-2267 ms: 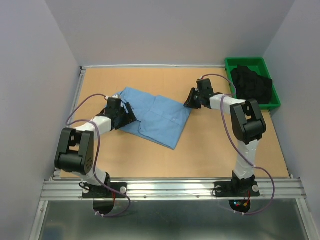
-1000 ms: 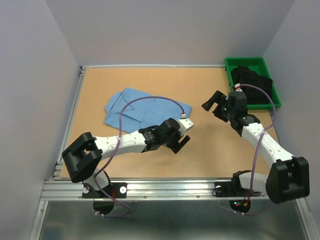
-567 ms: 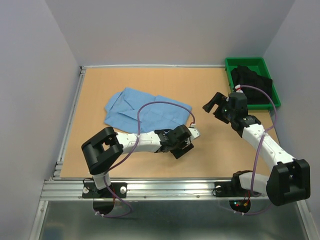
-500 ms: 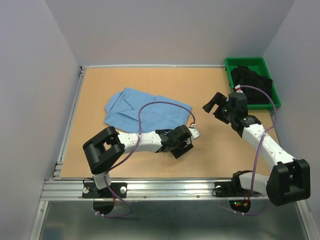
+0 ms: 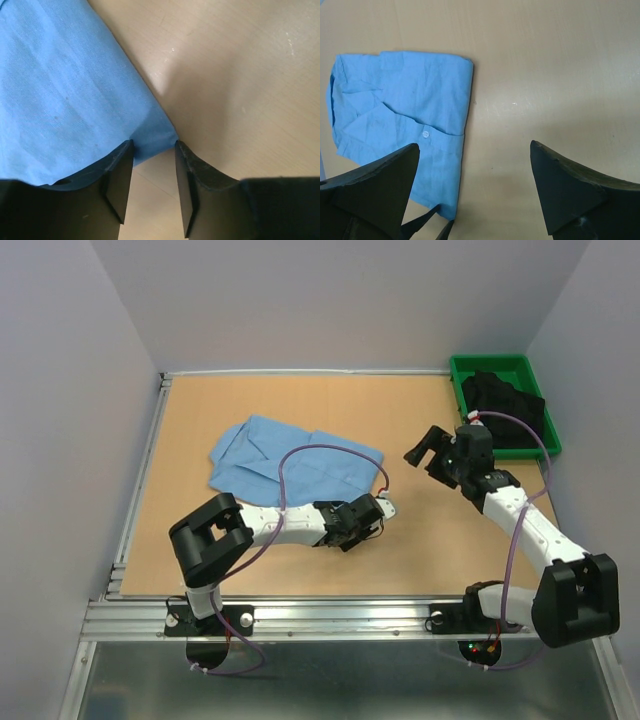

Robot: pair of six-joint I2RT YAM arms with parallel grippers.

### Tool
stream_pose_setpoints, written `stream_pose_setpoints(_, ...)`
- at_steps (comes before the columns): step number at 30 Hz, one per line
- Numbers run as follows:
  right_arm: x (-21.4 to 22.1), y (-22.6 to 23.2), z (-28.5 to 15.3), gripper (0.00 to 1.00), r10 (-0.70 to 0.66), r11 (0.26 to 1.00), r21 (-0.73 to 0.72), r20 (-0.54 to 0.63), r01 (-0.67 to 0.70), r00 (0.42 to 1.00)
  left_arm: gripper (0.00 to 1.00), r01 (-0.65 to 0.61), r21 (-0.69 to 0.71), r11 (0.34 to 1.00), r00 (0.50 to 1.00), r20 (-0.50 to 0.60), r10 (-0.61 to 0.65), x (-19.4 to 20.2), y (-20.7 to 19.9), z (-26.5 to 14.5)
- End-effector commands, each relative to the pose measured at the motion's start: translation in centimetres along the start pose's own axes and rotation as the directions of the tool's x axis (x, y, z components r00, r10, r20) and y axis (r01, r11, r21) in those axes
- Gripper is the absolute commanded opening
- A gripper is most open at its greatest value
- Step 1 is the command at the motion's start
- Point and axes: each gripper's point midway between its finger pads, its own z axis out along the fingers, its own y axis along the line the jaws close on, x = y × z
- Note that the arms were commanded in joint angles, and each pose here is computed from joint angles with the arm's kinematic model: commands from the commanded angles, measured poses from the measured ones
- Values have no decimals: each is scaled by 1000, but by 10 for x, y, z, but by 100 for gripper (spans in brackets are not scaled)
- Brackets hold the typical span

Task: Fold and stack the long sleeve shirts
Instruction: Fold the shirt

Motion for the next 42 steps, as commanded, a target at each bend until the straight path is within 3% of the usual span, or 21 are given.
stream_pose_setpoints(1, 11, -8, 6, 96, 7, 1000, 9, -32, -7, 999, 42, -8, -51, 999, 1000, -5, 8, -1, 8, 5)
stream_pose_setpoints(3, 14, -7, 7, 96, 12, 1000, 3, -40, -12, 999, 37, -4, -55, 998, 1000, 9, 4, -5, 9, 6)
stream_pose_setpoints(5, 19, -8, 11, 96, 19, 1000, -3, -55, -19, 998, 23, 7, -56, 998, 1000, 24, -6, -10, 9, 8)
stream_pose_setpoints(9, 34, -4, 17, 96, 62, 997, -41, -111, -67, 992, 4, 35, -55, 998, 998, 50, -33, -16, 13, 5)
stream_pose_setpoints(11, 46, -1, 22, 97, 109, 990, -70, -152, -120, 982, 0, 64, -34, 997, 993, 97, -60, -26, 15, -3)
stream_pose_setpoints(20, 72, 35, 36, 100, 305, 878, -291, -272, -380, 913, 0, 133, 102, 986, 965, 213, -152, -57, 14, -31)
stream_pose_setpoints(33, 122, 66, 86, 97, 276, 853, -301, -431, -425, 859, 0, 170, 176, 970, 948, 240, -210, -80, 5, -37)
stream_pose_setpoints(39, 138, 73, 103, 85, 268, 856, -296, -447, -424, 854, 0, 153, 238, 959, 943, 256, -213, -97, -5, -37)
stream_pose_setpoints(42, 135, 74, 111, 71, 247, 865, -309, -425, -396, 871, 1, 143, 253, 957, 945, 252, -208, -103, -9, -32)
